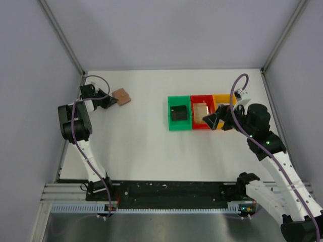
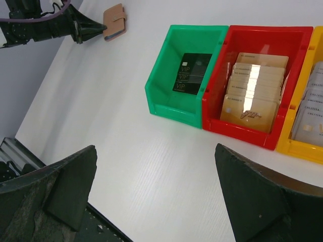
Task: Take the credit cards out of the card holder
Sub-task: Open the card holder at the center of the board.
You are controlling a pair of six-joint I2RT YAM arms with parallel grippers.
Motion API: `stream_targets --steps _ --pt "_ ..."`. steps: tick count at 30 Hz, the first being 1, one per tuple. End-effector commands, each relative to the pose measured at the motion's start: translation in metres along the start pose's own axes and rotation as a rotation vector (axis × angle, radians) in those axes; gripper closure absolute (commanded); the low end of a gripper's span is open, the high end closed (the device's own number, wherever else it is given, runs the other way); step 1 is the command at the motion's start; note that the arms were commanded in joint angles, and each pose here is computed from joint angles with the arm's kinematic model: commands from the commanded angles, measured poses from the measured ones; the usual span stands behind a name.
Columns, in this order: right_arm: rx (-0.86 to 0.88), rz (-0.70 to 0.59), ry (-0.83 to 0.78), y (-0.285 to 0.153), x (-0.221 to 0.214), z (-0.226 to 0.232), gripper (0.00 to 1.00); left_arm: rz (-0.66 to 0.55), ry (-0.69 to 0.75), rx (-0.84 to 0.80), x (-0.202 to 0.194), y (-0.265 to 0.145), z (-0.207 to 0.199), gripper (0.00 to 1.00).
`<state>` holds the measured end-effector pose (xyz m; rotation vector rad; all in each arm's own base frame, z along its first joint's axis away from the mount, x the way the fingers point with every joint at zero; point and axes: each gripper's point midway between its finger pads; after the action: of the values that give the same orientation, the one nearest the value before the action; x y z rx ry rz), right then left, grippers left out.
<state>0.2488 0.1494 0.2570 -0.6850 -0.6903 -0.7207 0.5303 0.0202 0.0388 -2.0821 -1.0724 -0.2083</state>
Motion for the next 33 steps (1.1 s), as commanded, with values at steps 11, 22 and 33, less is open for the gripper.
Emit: stream_targets --steps 11,22,33 --pt "0.154 0.156 -0.024 0.020 -0.051 0.032 0.01 0.201 0.118 -0.103 -0.169 -0.083 -0.076 1.00" --pt "0.135 0.301 -0.135 0.027 -0.123 0.057 0.02 0.341 0.259 -0.180 -0.330 -0.151 -0.097 1.00" --pt "-0.057 0.422 -0.197 0.060 -0.189 0.061 0.25 0.282 0.178 -0.267 -0.367 -0.177 -0.113 1.00"
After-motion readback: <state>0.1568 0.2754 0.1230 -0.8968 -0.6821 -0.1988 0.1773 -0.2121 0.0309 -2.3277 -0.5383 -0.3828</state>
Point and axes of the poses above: each gripper's point midway between its finger pads, its own y axis out along the fingers, its own z axis along the line the jaws close on, x = y × z, and after that the axes turned 10 degrees about y, right-handed
